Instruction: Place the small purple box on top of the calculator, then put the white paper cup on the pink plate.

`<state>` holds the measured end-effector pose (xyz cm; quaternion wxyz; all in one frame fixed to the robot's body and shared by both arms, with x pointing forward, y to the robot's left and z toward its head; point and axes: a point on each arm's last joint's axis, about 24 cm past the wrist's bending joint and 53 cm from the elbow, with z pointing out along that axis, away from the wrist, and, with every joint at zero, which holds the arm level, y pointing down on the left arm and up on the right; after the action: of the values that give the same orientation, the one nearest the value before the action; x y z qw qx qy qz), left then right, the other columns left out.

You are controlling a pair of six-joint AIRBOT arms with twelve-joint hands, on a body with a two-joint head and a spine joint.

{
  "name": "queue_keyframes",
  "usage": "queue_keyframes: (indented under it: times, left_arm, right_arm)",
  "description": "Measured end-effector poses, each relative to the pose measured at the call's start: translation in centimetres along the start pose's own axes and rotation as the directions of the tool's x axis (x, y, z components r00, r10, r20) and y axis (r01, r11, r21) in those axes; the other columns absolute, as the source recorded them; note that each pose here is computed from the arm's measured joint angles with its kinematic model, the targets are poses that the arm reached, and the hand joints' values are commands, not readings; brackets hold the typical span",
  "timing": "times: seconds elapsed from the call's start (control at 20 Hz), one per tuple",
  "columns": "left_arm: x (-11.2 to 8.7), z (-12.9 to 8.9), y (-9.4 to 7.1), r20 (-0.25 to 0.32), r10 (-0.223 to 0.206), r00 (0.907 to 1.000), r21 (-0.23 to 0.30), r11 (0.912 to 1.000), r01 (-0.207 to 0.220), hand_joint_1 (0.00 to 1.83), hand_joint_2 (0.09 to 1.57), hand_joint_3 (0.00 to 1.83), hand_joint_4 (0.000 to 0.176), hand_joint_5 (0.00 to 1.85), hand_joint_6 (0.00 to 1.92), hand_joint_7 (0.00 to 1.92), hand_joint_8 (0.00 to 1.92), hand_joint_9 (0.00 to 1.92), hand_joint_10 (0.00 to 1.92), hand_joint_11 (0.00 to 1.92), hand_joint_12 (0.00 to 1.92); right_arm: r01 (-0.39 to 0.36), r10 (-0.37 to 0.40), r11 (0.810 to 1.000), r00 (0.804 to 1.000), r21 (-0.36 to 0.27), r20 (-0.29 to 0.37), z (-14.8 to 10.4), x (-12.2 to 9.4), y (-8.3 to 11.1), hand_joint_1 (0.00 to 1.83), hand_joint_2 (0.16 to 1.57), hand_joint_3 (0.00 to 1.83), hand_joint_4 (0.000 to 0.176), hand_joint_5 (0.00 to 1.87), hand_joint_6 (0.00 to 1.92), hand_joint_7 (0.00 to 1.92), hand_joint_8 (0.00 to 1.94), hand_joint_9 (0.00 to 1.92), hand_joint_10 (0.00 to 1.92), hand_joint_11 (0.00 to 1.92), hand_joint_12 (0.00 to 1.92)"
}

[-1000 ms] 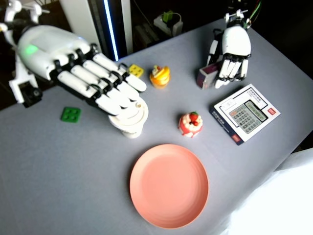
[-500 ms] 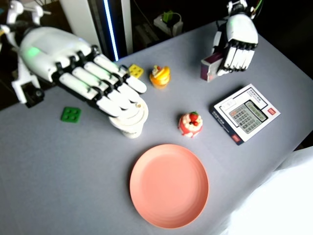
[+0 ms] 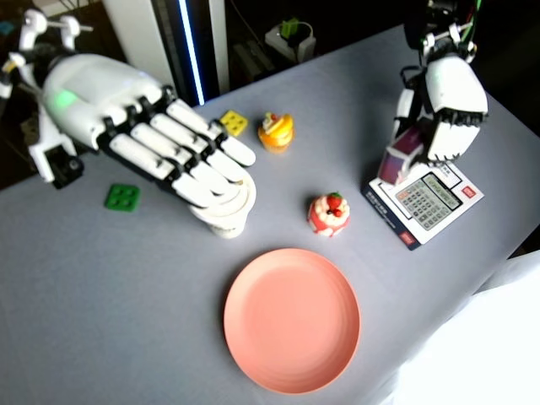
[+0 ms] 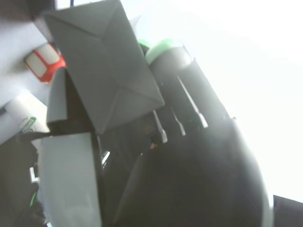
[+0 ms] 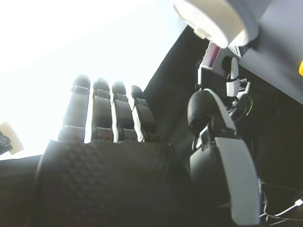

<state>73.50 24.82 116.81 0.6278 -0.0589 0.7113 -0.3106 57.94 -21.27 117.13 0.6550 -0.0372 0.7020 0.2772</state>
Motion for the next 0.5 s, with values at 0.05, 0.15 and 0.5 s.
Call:
queue_keyframes:
  times: [0.05,0.15,0.5]
  left_arm:
    - [-0.1,0.6,0.3,0.0,-0.007,1.0,-0.013,0.9999,0.007,1.25,1.17,0.0,0.0,0.84,0.94,0.93,1.37,1.15,1.48,1.12,1.82]
    - [-0.1,1.2,1.4,-0.003,-0.018,0.9998,-0.048,0.9987,0.018,1.17,1.16,0.0,0.0,0.89,1.1,1.09,1.37,1.3,1.59,1.3,1.89]
    - [-0.1,1.4,4.1,-0.014,-0.008,0.9999,-0.147,0.9891,0.006,1.16,1.09,0.0,0.0,0.5,0.41,0.62,0.47,0.57,0.83,0.38,1.58]
  right_arm:
    - [-0.001,0.001,1.0,1.0,-0.002,0.001,0.0,0.0,0.0,0.22,1.34,0.0,0.0,0.0,0.0,0.0,0.0,0.0,0.0,0.0,0.0]
    - [-0.003,0.003,1.0,1.0,-0.001,0.003,0.0,-0.1,0.0,0.23,1.35,0.0,0.0,0.0,0.0,0.0,0.0,0.0,0.0,0.0,0.0]
    - [-0.021,0.021,1.0,1.0,-0.004,0.0,0.0,0.2,0.2,0.26,1.34,0.0,0.0,0.0,0.0,0.0,0.0,0.0,0.0,0.0,0.0]
